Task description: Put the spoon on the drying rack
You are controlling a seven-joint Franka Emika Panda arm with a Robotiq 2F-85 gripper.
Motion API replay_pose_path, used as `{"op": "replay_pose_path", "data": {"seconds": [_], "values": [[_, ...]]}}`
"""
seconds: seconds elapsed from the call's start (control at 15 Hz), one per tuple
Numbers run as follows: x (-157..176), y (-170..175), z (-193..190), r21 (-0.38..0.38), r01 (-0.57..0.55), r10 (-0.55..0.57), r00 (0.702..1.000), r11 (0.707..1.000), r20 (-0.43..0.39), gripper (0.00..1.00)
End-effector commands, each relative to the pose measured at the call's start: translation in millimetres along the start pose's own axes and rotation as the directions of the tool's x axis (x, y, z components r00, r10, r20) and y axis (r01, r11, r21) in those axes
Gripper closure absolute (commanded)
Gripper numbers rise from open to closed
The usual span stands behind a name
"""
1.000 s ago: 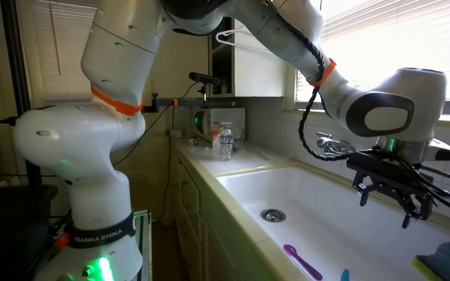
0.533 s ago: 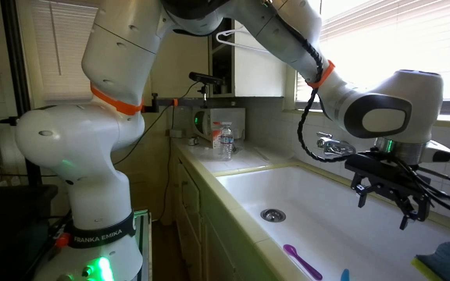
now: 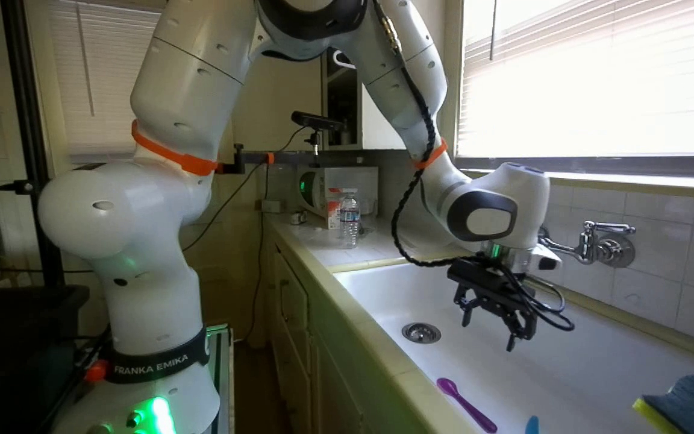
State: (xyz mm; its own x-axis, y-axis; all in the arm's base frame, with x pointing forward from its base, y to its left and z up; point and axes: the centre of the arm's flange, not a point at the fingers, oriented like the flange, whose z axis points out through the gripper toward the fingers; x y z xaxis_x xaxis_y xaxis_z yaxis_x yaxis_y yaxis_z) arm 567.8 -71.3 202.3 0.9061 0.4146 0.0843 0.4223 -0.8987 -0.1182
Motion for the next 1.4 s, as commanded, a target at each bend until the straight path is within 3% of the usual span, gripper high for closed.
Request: {"op": "replay_pose_path", "data": {"seconds": [0.0, 0.4, 0.67, 0.73, 0.8, 1.2, 1.33], "values": [[-24.3, -52.5, 26.1, -0.044, 0.141, -0.139, 0.989, 0.989, 0.042, 0.00], [-18.7, -62.3, 58.9, -0.119, 0.329, -0.325, 0.944, 0.937, 0.048, 0.00], [-16.7, -54.8, 72.7, -0.088, 0.418, -0.420, 0.907, 0.904, -0.003, 0.00], [-17.0, -53.1, 75.4, -0.071, 0.425, -0.426, 0.905, 0.902, 0.002, 0.00], [-13.9, -62.6, 65.4, -0.092, 0.390, -0.389, 0.921, 0.916, 0.020, 0.00], [-12.5, -61.1, 65.8, -0.092, 0.392, -0.392, 0.920, 0.915, 0.017, 0.00], [-15.6, -62.7, 69.9, -0.081, 0.453, -0.451, 0.892, 0.888, 0.040, 0.00]]}}
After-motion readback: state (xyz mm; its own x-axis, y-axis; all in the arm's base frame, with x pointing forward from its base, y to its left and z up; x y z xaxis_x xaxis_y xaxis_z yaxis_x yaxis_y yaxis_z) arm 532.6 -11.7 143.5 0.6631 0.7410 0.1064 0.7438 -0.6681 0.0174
